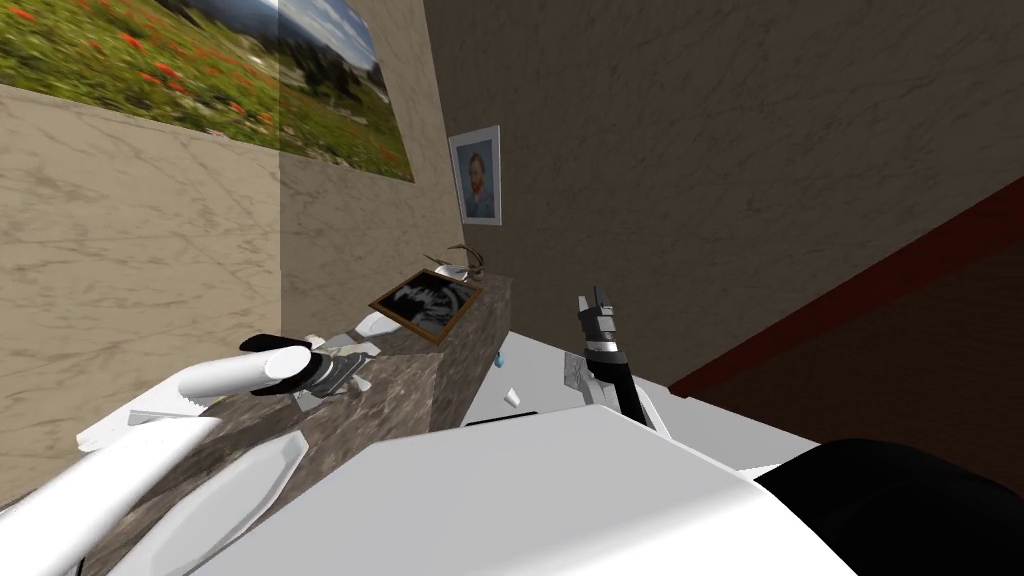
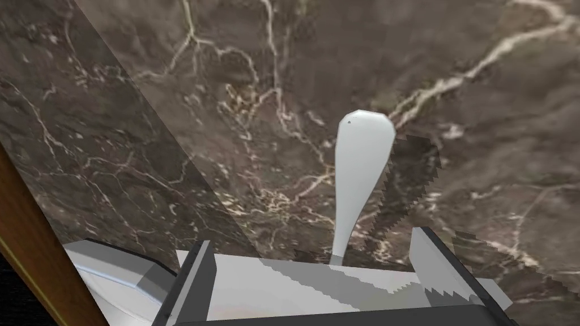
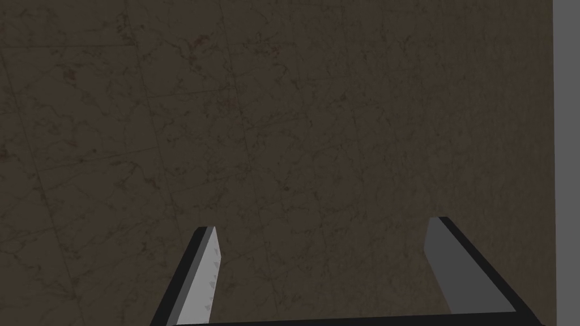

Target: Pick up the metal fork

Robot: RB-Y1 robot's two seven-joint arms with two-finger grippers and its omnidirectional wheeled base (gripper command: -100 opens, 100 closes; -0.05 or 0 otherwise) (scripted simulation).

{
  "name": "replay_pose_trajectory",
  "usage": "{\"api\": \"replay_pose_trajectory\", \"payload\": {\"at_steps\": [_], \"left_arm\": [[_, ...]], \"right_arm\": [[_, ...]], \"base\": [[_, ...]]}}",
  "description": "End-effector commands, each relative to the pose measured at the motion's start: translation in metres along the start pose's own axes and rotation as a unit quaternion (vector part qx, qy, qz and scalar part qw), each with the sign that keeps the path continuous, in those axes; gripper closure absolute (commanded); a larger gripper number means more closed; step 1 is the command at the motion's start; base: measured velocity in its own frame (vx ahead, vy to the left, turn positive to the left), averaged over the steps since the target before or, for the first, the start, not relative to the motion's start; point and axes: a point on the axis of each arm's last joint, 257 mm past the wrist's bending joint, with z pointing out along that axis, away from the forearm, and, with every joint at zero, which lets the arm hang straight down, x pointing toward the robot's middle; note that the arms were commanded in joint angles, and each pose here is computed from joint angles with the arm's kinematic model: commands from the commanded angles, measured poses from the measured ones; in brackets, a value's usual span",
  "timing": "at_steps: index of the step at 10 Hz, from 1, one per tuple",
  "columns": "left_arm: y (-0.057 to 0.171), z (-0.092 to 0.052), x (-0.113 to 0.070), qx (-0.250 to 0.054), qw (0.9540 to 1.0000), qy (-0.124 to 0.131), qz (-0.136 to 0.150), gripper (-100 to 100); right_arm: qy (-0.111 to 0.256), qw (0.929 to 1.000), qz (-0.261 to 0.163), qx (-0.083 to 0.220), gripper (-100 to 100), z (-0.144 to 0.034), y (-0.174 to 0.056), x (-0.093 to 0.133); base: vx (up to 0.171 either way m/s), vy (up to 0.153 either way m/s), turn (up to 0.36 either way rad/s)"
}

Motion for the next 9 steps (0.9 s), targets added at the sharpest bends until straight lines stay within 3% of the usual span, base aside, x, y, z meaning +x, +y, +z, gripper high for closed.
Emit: {"api": "replay_pose_trajectory", "payload": {"at_steps": [1, 5, 8, 9], "left_arm": [[0.013, 0.001, 0.006, -0.023, 0.9996, 0.019, -0.001, -100], [0.039, -0.005, 0.012, -0.069, 0.9956, 0.063, -0.008, -100], [0.060, -0.013, 0.018, -0.103, 0.9895, 0.100, -0.015, -100], [0.061, -0.014, 0.019, -0.106, 0.9890, 0.102, -0.015, -100]], "right_arm": [[0.000, 1.0000, 0.000, 0.000, 0, 0.000, 0.000, 0.000], [0.000, 1.0000, 0.000, 0.000, 0, 0.000, 0.000, 0.000], [0.000, 1.0000, 0.000, 0.000, 0, 0.000, 0.000, 0.000], [0.000, 1.0000, 0.000, 0.000, 0, 0.000, 0.000, 0.000]], "base": [[0.035, 0.036, -0.053], [0.034, 0.031, -0.078], [0.028, 0.030, -0.071], [0.024, 0.023, -0.043]]}}
